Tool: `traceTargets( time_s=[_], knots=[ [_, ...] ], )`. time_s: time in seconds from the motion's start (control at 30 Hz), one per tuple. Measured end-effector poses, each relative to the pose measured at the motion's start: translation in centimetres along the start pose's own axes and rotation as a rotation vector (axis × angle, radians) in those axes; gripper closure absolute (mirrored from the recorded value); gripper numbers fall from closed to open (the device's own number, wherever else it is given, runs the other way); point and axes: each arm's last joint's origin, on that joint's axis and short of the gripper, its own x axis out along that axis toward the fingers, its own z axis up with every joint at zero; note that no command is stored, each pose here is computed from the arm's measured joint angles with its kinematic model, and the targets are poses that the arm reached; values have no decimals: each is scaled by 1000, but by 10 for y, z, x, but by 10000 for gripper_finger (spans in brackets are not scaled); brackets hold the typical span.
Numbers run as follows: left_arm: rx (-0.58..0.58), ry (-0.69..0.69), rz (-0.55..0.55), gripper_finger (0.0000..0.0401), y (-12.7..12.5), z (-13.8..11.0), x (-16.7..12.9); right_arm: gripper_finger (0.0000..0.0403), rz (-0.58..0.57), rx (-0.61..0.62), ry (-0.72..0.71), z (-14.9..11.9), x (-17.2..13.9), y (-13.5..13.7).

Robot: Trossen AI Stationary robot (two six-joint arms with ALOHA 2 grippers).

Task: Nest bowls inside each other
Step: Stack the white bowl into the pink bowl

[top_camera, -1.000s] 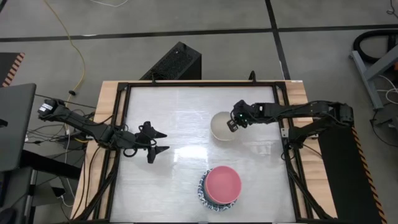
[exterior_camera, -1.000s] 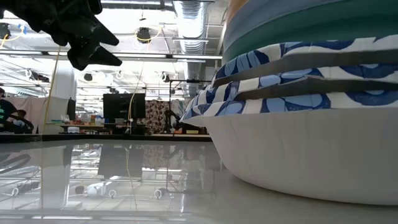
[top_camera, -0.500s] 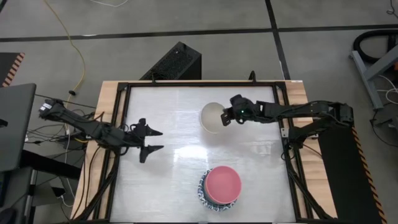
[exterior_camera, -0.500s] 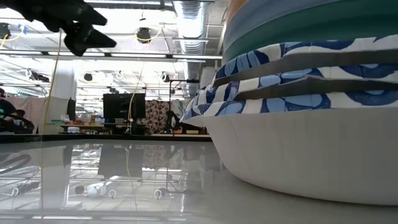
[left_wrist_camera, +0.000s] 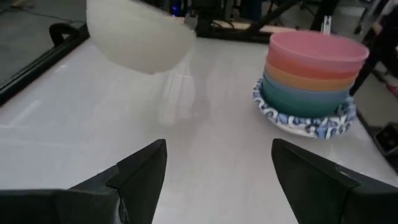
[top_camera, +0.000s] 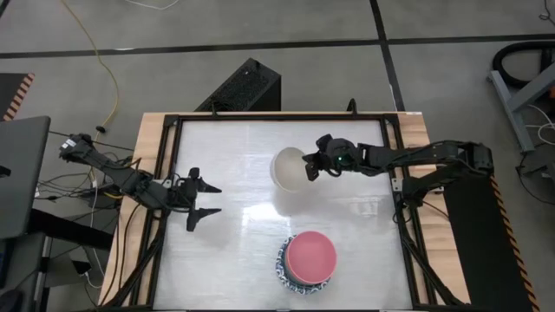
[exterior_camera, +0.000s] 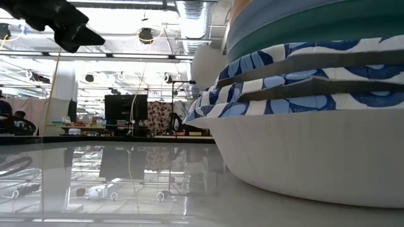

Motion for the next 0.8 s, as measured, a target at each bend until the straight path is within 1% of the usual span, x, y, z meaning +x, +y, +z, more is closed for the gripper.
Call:
traceTargets(
  time_s=[0.13, 0.27, 0.33, 0.53, 0.67, 0.8],
  knots=[
    [29, 30, -6, 122, -1, -3, -1, 392, 69, -38, -7, 4, -5, 17],
    [61, 40, -36, 122, -5, -5, -3, 392, 175, -78, -8, 12, -15, 41],
    [76, 32, -51, 122, -7, -5, -5, 392, 206, -96, 6, 15, -23, 55],
    [98, 6, -83, 122, -11, -4, -13, 392, 251, -172, 123, 21, -65, 90],
    [100, -10, -93, 122, -12, -4, -18, 392, 267, -164, 190, 20, -100, 108],
    [107, -20, -114, 122, -15, -4, -22, 392, 312, -164, 228, 9, -129, 125]
  ],
)
